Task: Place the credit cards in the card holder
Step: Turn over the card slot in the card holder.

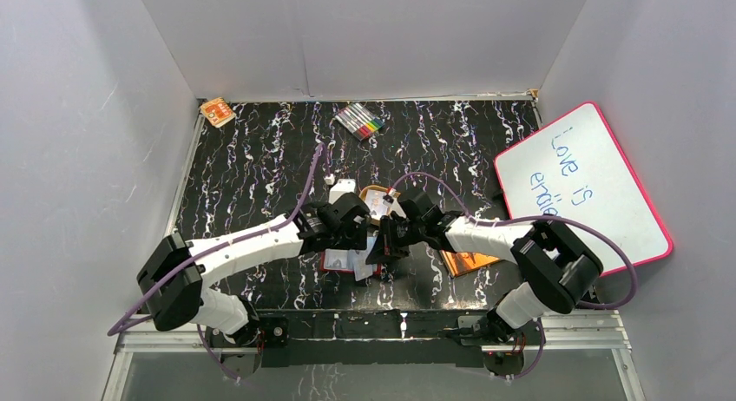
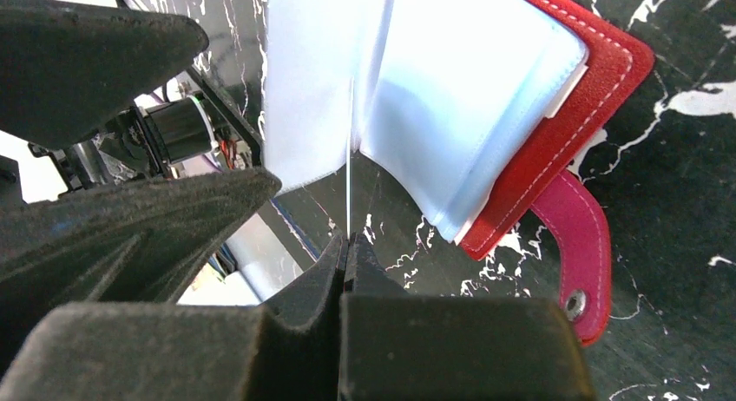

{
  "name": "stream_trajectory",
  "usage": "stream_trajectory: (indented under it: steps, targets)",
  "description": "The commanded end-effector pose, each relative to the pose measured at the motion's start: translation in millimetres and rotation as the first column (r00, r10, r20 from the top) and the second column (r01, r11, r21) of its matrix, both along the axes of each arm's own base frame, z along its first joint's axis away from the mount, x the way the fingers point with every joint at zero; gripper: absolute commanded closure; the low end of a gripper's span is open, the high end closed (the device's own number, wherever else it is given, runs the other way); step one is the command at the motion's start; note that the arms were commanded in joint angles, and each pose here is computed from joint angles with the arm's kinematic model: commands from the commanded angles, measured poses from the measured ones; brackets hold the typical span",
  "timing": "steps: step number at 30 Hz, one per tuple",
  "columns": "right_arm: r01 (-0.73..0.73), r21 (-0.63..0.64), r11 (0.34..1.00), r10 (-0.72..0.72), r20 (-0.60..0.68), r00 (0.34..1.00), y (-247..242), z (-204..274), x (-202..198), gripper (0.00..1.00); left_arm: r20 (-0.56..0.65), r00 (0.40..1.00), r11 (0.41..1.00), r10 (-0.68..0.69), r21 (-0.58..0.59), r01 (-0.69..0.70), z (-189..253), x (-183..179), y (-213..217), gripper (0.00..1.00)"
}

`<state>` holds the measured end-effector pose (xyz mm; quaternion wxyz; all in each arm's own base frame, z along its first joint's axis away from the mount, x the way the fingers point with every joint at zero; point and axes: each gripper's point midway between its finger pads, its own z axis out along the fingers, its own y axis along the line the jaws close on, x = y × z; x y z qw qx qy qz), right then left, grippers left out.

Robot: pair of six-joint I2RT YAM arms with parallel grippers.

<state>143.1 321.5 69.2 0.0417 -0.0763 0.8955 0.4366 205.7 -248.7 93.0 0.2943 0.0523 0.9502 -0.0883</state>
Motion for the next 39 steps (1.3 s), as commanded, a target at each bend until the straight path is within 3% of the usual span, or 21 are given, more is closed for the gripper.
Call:
stream_trajectory:
  steps: [1, 7, 15, 20, 24, 34, 39]
  targets:
    - [-0.038, 0.06, 0.997, 0.035, 0.053, 0.998, 15, 16, 8, 1.0, 0.007, 0.999, 0.999, 0.039, -0.02, -0.039, -1, 11, 7, 0.35]
    - [-0.039, 0.05, 0.998, 0.037, 0.045, 0.998, 14, 12, 7, 1.0, -0.015, 0.997, 0.996, 0.071, -0.044, -0.072, -9, 21, 19, 0.41]
    - [-0.04, 0.026, 0.999, 0.039, 0.034, 0.999, 11, 3, 5, 1.0, -0.073, 0.997, 0.982, 0.04, -0.182, -0.052, -18, 21, 12, 0.62]
    - [-0.041, 0.028, 0.999, 0.04, 0.033, 0.999, 11, 3, 5, 1.0, -0.084, 0.996, 0.968, -0.011, -0.25, -0.01, -19, 17, -1, 0.64]
    - [-0.041, 0.021, 0.999, 0.04, 0.032, 0.999, 10, 1, 5, 1.0, -0.086, 0.996, 0.96, -0.029, -0.279, 0.004, -18, 17, -6, 0.68]
    - [-0.033, 0.006, 0.999, 0.033, 0.028, 0.999, 6, -3, 3, 1.0, -0.073, 0.997, 0.945, -0.036, -0.328, 0.01, -8, 18, -11, 0.98]
    - [-0.025, -0.007, 1.0, 0.025, 0.025, 0.999, 5, -6, 4, 1.0, -0.085, 0.996, 0.946, -0.029, -0.324, 0.0, -9, 17, -10, 1.0]
